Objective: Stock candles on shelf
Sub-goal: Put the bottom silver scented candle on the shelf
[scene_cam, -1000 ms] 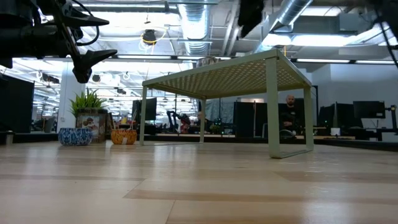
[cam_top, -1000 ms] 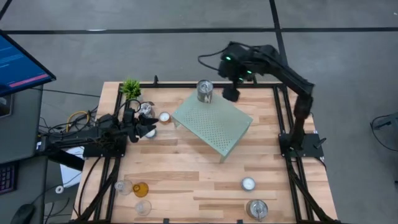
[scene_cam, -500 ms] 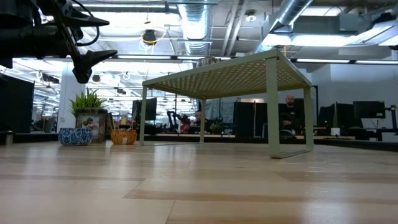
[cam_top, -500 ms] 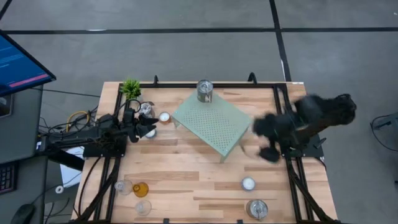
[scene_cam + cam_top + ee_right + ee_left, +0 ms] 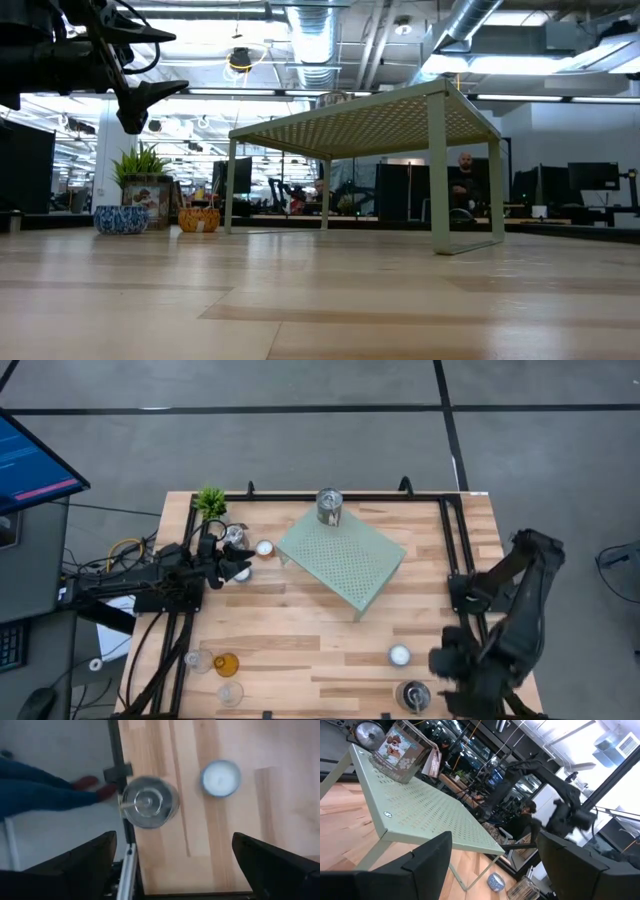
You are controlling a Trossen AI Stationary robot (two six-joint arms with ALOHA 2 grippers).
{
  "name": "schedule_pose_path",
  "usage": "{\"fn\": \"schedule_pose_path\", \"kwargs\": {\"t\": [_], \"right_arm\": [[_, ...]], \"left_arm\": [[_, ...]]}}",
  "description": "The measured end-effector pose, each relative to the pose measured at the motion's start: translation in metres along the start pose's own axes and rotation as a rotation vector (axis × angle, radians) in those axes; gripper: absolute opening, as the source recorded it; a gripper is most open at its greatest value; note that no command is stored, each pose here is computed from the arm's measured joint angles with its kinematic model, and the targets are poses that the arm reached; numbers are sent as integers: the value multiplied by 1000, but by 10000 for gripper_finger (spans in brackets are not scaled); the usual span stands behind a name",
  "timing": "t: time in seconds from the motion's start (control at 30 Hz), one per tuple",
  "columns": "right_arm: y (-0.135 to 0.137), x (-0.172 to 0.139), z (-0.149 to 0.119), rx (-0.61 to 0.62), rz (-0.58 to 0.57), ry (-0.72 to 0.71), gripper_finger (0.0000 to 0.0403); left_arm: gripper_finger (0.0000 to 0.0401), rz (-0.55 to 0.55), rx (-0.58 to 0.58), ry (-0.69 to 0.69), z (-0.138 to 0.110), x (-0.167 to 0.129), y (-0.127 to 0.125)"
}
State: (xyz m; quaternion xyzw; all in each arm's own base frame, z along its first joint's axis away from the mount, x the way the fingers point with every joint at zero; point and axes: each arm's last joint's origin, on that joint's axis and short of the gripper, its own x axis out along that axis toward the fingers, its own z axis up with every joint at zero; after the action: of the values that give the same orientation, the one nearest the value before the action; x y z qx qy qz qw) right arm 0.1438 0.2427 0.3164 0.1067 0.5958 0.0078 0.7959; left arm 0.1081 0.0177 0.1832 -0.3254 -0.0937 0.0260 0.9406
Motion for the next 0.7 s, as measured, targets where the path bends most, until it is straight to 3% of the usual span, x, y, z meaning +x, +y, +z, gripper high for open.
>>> {"fn": "schedule_pose_path", "kwargs": {"t": [0.33,0.7], "right_arm": [[38,70,-1,-187,-27,103,380],[31,81,25,-240,-12,103,338]], "left_arm": [[294,0,0,0,0,0,0],[294,0,0,-1,0,0,0]]}}
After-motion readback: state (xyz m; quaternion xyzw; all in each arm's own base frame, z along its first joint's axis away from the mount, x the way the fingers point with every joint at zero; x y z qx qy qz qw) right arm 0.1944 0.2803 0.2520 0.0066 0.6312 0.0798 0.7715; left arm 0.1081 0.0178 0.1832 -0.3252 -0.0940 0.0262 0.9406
